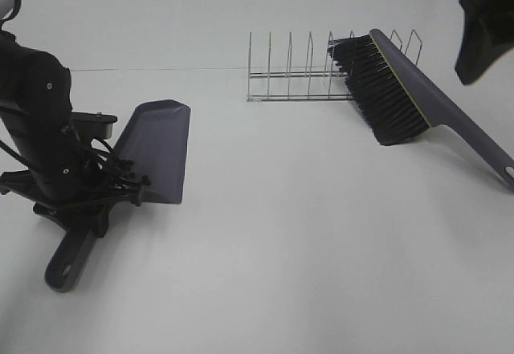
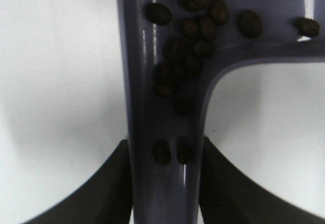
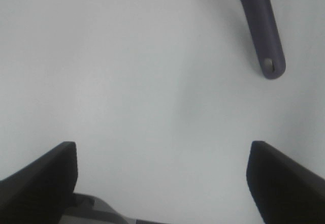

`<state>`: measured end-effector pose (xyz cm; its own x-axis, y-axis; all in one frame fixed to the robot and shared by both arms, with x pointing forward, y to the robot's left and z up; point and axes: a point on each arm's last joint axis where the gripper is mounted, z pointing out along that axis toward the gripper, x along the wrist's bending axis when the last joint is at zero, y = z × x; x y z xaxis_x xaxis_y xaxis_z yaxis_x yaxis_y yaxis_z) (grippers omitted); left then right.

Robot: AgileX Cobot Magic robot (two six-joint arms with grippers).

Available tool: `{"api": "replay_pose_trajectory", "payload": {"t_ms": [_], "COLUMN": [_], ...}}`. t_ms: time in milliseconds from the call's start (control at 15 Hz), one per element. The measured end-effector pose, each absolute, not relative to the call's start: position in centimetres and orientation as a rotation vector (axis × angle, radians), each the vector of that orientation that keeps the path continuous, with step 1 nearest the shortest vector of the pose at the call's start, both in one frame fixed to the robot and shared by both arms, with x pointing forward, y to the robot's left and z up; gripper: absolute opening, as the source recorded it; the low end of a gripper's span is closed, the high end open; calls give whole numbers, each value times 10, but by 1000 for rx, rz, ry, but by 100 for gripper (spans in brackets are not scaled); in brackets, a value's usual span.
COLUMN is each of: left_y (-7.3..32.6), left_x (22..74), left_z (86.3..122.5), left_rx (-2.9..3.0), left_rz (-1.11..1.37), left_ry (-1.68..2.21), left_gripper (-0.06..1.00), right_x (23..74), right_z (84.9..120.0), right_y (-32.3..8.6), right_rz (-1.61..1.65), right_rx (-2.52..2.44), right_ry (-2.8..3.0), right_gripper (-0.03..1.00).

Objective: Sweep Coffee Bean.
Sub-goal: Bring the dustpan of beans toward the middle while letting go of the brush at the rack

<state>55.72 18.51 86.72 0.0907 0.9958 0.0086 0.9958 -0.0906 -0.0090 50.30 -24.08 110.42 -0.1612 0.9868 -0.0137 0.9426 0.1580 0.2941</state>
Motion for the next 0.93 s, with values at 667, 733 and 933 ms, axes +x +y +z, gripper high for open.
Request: {"api": "replay_pose_trajectory", "payload": {"t_ms": [667,733,933], "left_y": [135,124,109], "left_x": [561,562,569], "left_z": [889,886,873], "left_rx": [-2441,-2459,-2417], "left_rz": [5,14,90], "left_ry": [-2132,-2122,-2140], "left_gripper": [35,35,35], "right_x": [341,332,311], "right_z": [1058,1056,1057], "right_y": [-265,-267,-272], "right_rz": [585,611,707], "right_rx": [1929,1916,1863], "right_ry": [2211,2198,2148], "right_gripper": [79,79,79]}}
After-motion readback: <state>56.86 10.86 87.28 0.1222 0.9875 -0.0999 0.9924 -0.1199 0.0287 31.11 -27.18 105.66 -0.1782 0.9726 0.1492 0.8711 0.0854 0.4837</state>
